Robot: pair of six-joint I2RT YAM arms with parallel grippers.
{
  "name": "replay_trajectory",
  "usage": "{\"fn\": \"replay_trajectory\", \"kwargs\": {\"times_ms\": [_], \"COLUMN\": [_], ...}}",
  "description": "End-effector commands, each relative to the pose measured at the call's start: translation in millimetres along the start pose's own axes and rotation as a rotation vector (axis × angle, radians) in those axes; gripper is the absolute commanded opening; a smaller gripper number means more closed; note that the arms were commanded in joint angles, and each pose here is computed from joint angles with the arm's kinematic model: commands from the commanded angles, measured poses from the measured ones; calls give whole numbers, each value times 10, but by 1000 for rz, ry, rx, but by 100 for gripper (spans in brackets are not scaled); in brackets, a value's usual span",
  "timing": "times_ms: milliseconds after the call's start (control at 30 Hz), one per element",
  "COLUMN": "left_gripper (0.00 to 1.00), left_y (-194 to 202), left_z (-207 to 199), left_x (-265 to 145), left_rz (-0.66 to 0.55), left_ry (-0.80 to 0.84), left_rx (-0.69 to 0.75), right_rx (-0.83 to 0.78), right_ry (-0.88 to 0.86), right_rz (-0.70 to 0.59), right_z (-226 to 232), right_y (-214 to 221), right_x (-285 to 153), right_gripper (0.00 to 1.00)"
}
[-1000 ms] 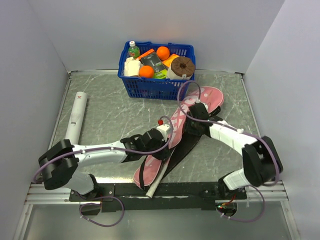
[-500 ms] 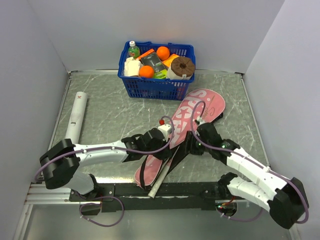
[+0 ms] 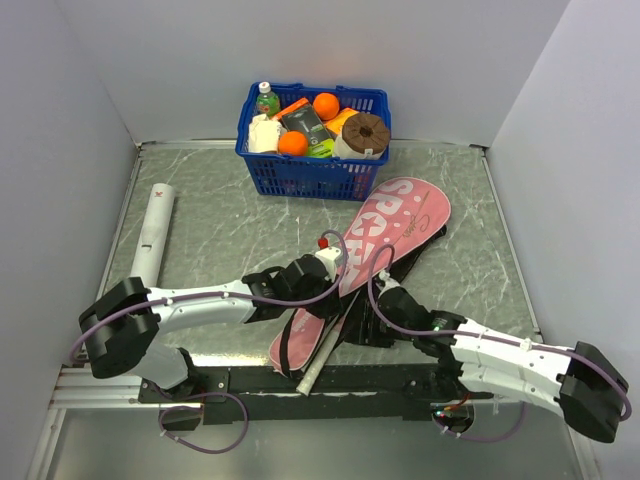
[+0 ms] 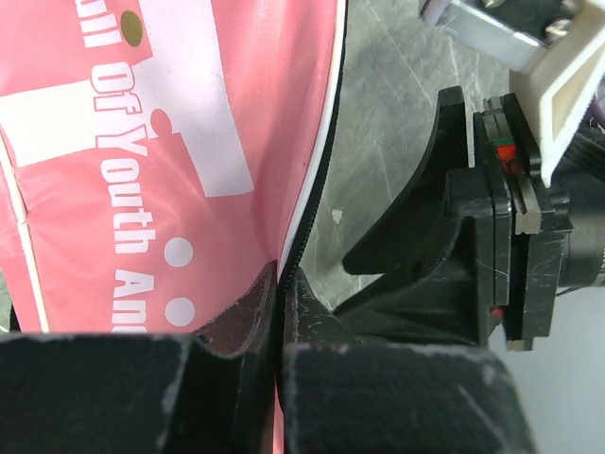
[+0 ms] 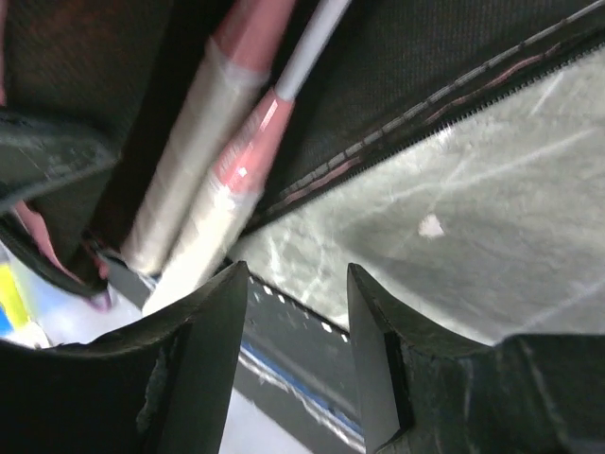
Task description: Pack up the badminton gear
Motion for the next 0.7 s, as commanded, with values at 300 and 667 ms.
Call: {"fn": "replay_trajectory", "kwargs": {"times_ms": [300, 667], "left_gripper": [1, 1], "left_y": [-234, -221], "left_z": [-129, -151], "left_x": [-84, -64], "left_rz": [-102, -91], "left_ry": [63, 77], "left_rx": [-2, -4], "right_rx": [152, 164], "right_ry": [-38, -35], "right_rz": [-419, -497], "right_z": [122, 145], "right_y": [-599, -759], "right_x": [7, 220], "right_gripper": [47, 44]}}
Point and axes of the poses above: each gripper's point midway between its finger pads, its own x axis out along the fingers, its own z axis along the line the jaws close on, y = z × x, the point moved 2 cm from there along -x, back along the fingers, and after that the axes turned 6 degrees about x, right-handed, at the moved point
